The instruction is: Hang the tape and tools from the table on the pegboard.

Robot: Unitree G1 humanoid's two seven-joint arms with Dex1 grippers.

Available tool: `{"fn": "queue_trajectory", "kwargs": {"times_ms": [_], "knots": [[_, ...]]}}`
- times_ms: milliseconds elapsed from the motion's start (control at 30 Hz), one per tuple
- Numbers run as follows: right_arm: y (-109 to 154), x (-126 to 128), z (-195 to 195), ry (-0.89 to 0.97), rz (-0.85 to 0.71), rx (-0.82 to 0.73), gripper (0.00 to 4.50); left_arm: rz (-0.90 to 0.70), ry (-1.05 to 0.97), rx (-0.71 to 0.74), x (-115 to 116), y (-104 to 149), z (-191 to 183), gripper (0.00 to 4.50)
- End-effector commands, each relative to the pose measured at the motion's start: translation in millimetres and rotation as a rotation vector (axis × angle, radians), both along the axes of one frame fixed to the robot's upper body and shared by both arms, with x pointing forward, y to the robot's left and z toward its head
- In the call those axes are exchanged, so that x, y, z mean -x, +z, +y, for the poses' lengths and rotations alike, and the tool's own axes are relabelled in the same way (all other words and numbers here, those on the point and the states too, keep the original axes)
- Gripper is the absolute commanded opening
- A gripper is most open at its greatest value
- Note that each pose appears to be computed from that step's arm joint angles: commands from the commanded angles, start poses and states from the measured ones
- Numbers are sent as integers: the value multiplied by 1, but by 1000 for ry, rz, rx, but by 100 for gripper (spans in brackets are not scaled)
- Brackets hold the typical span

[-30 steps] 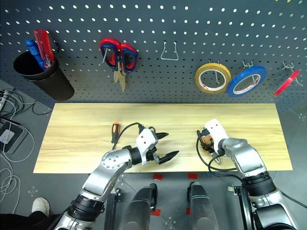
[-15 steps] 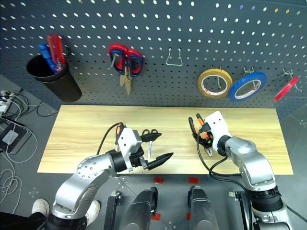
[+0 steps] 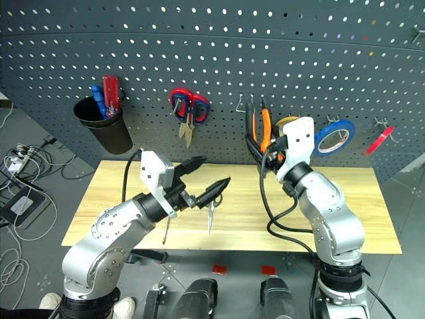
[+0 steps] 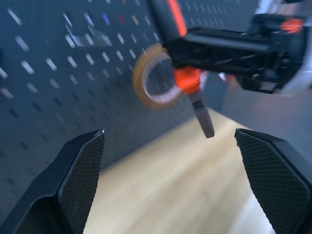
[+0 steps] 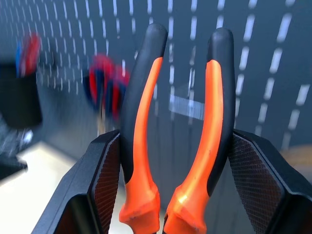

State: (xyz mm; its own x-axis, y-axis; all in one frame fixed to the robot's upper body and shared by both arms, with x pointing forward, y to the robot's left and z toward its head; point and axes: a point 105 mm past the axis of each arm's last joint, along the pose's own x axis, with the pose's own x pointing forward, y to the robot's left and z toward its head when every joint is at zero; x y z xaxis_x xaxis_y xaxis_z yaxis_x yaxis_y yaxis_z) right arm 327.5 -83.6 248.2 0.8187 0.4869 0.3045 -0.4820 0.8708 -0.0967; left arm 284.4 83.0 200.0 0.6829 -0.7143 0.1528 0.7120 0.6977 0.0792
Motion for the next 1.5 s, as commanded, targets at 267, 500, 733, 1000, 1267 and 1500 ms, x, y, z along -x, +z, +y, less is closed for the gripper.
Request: {"fn": "queue_trajectory", "kwargs": {"times_ms": [267,500,733,1000,1267,1500], "knots": [[79,-28,25,-66,-315,-149,302,-126,178,56,-32,33,12,450],[90,-43,36,-107,-394,-185,302,-127,205,66,-49,28,11,450],[81,-57,28,-247,-492,-179,302,-125,197,65,-74,22,4,450],[74,-67,32,-286,-502,-209,302,-145,185,60,-88,26,0,450],[66,-76,38,-297,-479,-230,302,-140,184,48,-85,22,1,450],[32,-87,38,-315,-420,-176,302,-130,196,40,-81,19,6,450]]}}
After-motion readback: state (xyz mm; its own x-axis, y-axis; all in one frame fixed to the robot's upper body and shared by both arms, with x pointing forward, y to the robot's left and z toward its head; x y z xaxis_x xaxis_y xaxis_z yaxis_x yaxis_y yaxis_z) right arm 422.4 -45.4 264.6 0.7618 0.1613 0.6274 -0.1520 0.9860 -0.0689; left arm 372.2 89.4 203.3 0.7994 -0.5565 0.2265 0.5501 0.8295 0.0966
